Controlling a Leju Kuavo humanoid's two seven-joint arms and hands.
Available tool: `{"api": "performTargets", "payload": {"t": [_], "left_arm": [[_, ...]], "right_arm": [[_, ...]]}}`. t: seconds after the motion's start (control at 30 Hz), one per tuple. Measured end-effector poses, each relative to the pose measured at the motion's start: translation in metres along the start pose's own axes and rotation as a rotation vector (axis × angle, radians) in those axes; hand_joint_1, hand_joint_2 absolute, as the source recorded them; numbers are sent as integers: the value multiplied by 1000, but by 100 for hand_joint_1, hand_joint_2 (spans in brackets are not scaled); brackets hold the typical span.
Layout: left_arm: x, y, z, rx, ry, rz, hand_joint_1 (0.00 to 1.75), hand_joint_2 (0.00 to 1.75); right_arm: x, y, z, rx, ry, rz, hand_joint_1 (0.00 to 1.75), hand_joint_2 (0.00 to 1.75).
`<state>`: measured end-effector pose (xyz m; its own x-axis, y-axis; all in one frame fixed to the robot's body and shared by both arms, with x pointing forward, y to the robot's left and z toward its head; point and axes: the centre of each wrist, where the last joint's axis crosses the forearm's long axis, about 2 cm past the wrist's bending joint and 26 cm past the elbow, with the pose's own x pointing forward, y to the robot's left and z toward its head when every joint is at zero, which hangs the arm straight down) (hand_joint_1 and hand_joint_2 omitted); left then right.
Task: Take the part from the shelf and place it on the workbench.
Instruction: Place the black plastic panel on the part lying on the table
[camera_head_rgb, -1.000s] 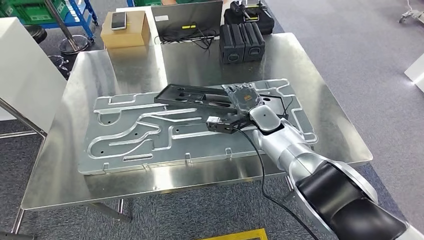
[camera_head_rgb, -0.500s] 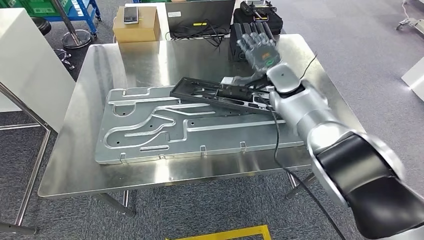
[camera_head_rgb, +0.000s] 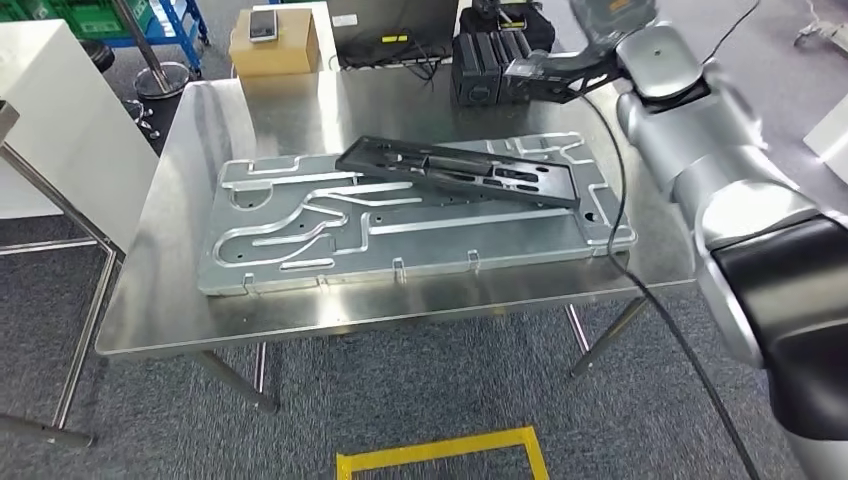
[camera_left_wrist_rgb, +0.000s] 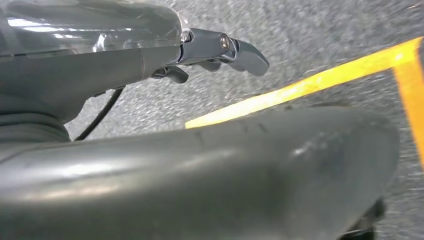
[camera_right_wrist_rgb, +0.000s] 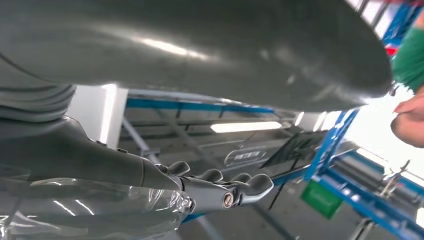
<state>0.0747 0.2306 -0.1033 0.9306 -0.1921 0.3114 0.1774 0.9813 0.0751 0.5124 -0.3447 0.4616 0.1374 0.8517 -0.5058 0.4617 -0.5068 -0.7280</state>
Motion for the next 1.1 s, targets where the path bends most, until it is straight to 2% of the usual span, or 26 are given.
{"api": "performTargets", "payload": {"t": [0.13,0.33,0.5,0.67,0.83,1.0,1.1], "left_arm": [[4,1,-1,1,-15,0,0,0],[13,3,-2,3,-36,-1,0,0],[15,3,-2,8,-35,7,0,0],[4,2,-1,15,-11,28,0,0],[0,2,0,23,-2,53,0,0],[-6,1,1,32,10,67,0,0],[-5,1,1,35,10,67,0,0]], "right_arm": [[-38,3,4,-23,41,-19,0,0],[-96,24,30,-107,122,-146,0,0],[-116,46,56,-153,168,-161,0,0],[-111,81,102,-190,204,-195,0,0],[-110,96,137,-244,221,-202,0,0],[-90,112,167,-257,203,-210,0,0],[-80,128,195,-238,218,-229,0,0]]}}
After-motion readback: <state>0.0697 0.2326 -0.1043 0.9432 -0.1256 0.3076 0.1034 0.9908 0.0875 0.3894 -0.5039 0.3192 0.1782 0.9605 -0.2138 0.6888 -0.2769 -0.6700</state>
